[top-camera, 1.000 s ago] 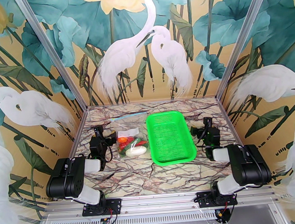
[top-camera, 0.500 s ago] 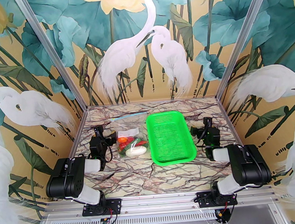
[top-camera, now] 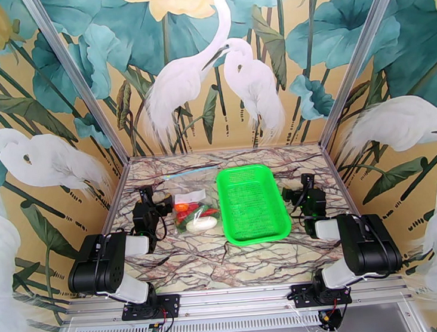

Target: Place the food in the zip-top bag and seal the zipper

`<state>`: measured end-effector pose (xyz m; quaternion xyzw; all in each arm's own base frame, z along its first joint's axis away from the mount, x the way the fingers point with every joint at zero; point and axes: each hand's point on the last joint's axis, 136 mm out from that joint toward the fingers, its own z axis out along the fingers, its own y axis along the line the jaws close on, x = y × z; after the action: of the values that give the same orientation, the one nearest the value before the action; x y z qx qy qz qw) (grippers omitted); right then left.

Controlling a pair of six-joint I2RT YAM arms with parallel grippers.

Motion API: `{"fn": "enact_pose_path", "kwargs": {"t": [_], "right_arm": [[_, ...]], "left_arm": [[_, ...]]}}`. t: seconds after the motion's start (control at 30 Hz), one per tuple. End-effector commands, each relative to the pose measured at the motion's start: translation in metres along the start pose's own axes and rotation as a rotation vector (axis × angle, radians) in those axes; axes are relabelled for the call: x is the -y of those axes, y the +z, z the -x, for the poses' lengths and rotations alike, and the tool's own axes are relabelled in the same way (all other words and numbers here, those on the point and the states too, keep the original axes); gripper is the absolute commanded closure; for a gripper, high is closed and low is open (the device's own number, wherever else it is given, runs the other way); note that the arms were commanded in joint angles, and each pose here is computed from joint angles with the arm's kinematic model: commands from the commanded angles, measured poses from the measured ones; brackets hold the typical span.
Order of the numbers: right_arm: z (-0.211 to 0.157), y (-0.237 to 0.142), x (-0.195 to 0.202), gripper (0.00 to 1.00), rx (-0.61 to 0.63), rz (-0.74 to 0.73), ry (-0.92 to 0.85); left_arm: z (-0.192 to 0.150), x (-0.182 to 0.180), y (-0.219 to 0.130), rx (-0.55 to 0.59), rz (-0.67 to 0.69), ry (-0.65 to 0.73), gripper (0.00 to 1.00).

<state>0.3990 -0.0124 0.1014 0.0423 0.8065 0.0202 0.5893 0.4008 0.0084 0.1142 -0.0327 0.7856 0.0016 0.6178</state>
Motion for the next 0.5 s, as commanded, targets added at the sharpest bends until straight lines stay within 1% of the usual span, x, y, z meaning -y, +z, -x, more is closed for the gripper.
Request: {"fn": "enact_pose_path", "kwargs": {"t": [0.0, 0.47], "right_arm": [[0.0081, 0.0026, 0.0013, 0.01, 0.022, -0.014, -0.011], [0.0083, 0.0026, 0.0019, 0.01, 0.023, -0.016, -0.009]], "left_arm": [[0.0036, 0.0065, 0.0027, 0.009, -0.025, 0.009, 0.0], [0.0027, 0.0064, 0.0048, -0.005, -0.043, -0.001, 0.0]]}}
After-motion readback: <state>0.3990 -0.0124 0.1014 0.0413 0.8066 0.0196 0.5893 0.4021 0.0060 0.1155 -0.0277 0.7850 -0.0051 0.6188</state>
